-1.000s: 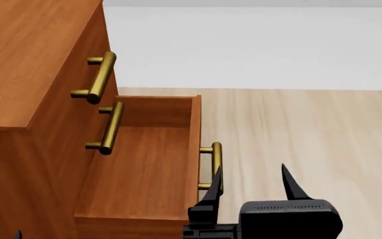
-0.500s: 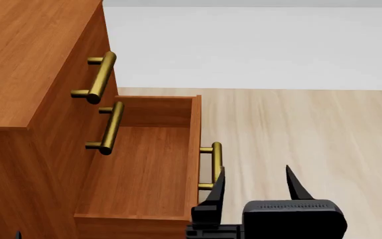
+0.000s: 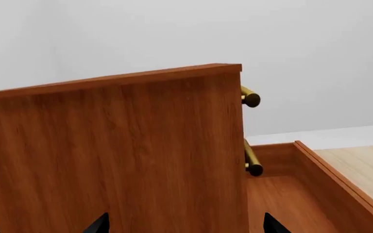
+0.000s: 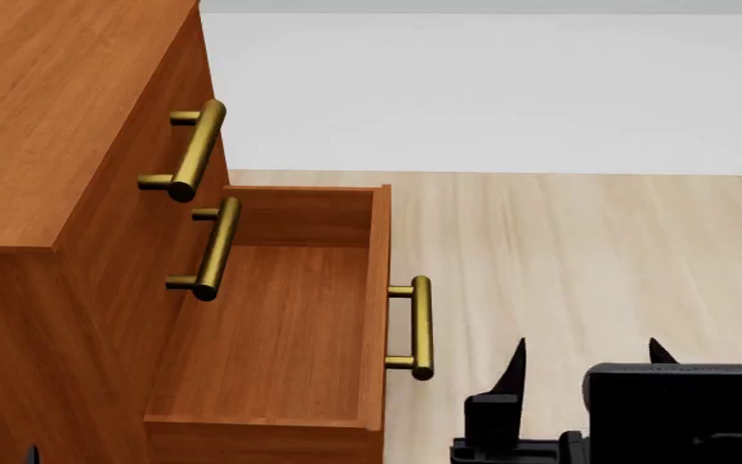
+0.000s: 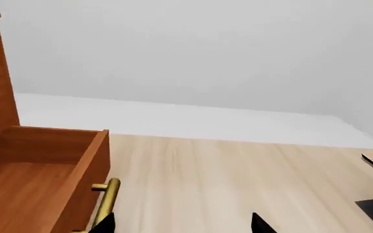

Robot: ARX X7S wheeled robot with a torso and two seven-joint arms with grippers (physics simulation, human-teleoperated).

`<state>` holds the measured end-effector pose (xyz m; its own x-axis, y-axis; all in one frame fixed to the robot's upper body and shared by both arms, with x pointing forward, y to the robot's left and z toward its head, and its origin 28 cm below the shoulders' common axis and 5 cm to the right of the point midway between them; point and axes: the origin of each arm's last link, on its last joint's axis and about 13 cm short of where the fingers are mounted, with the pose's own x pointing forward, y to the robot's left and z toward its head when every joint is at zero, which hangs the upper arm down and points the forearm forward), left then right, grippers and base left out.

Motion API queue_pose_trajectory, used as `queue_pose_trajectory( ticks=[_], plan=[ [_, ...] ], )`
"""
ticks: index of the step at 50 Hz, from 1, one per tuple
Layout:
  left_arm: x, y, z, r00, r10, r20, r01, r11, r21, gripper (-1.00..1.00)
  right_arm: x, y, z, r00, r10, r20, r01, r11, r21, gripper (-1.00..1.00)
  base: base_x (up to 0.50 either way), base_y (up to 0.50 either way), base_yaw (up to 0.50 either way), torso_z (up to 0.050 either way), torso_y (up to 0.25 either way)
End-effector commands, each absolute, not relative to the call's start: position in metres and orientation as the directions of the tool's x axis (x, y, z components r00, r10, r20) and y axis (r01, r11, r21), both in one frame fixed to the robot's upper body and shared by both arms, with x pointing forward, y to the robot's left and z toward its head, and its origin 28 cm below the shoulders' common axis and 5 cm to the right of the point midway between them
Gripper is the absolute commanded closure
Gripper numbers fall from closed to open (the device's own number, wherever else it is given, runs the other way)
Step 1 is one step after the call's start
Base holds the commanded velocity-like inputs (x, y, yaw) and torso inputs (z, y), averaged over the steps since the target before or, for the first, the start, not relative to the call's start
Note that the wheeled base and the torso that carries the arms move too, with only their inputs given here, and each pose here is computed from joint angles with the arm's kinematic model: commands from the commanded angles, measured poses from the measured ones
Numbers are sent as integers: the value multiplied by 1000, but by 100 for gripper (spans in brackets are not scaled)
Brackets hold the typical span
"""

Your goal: Put the bowl in the bottom drawer of the cabinet.

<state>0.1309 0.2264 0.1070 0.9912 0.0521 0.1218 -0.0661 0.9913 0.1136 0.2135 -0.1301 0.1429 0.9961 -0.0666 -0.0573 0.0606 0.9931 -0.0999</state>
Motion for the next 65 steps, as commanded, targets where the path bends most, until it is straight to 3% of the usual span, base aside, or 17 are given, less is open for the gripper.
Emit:
queue_pose_trajectory(
  ticks=[1, 38, 65],
  plan=[
    [132, 226, 109, 991, 54, 125, -68, 991, 113, -100, 206, -159, 147, 969, -137, -206, 115, 987, -113, -100, 0, 0, 0, 0, 0],
    [134, 225, 107, 992, 59, 113, -72, 991, 114, -100, 199, -226, 112, 783, -336, -524, 328, 938, -111, -100, 0, 0, 0, 0, 0],
    [135, 224, 106, 992, 57, 109, -70, 991, 114, -100, 221, -238, 77, 712, -331, -620, 334, 935, -116, -100, 0, 0, 0, 0, 0]
  ],
)
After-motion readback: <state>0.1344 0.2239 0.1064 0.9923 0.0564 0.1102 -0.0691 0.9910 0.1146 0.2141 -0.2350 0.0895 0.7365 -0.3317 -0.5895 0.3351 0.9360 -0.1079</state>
